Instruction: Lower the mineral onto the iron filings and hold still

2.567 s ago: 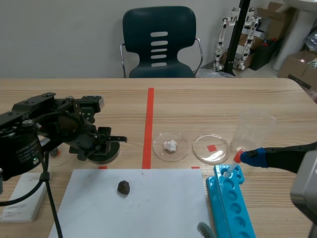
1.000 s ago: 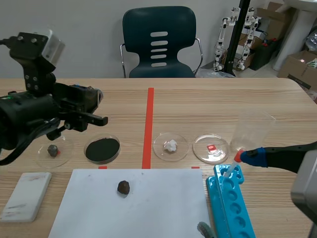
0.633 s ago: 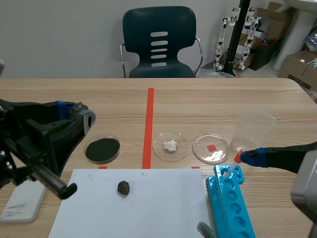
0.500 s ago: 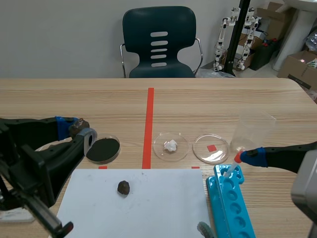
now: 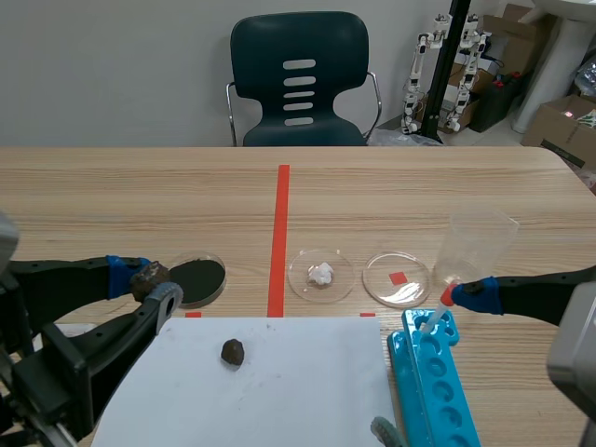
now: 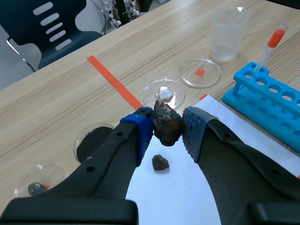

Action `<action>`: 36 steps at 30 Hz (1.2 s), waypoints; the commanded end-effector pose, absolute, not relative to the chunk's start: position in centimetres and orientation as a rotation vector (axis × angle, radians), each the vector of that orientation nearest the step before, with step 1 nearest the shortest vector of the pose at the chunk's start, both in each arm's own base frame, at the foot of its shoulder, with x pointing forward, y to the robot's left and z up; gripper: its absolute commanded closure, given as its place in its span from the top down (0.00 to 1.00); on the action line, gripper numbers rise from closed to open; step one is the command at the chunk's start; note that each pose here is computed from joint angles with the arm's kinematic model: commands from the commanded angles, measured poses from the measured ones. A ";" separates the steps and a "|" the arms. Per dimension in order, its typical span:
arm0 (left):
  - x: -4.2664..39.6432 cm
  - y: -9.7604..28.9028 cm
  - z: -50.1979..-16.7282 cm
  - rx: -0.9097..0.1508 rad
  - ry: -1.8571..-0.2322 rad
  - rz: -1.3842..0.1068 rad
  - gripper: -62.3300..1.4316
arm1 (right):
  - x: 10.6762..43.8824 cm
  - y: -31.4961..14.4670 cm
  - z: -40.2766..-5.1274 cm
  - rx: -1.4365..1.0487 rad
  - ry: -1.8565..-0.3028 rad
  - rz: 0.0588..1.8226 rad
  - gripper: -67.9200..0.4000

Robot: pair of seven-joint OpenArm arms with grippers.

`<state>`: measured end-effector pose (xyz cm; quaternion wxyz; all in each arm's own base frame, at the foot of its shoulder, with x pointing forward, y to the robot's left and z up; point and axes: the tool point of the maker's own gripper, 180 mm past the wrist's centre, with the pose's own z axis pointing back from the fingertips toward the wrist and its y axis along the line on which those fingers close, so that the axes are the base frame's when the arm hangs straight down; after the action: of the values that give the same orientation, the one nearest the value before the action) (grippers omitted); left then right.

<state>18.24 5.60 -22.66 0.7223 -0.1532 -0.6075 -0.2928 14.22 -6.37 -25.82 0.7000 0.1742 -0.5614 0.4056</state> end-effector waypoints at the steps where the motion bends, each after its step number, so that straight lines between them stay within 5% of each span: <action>1: 18.4 5.3 -21.8 -0.356 -1.373 -0.634 0.16 | 14.3 -6.3 -25.4 0.395 -1.267 0.894 0.96; 36: 18.5 5.4 -21.8 -0.346 -1.378 -0.628 0.16 | 14.3 -6.3 -25.4 0.395 -1.267 0.894 0.96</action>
<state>18.29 5.66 -22.65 0.7225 -0.1515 -0.6082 -0.2918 14.22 -6.37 -25.82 0.7000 0.1742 -0.5614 0.4056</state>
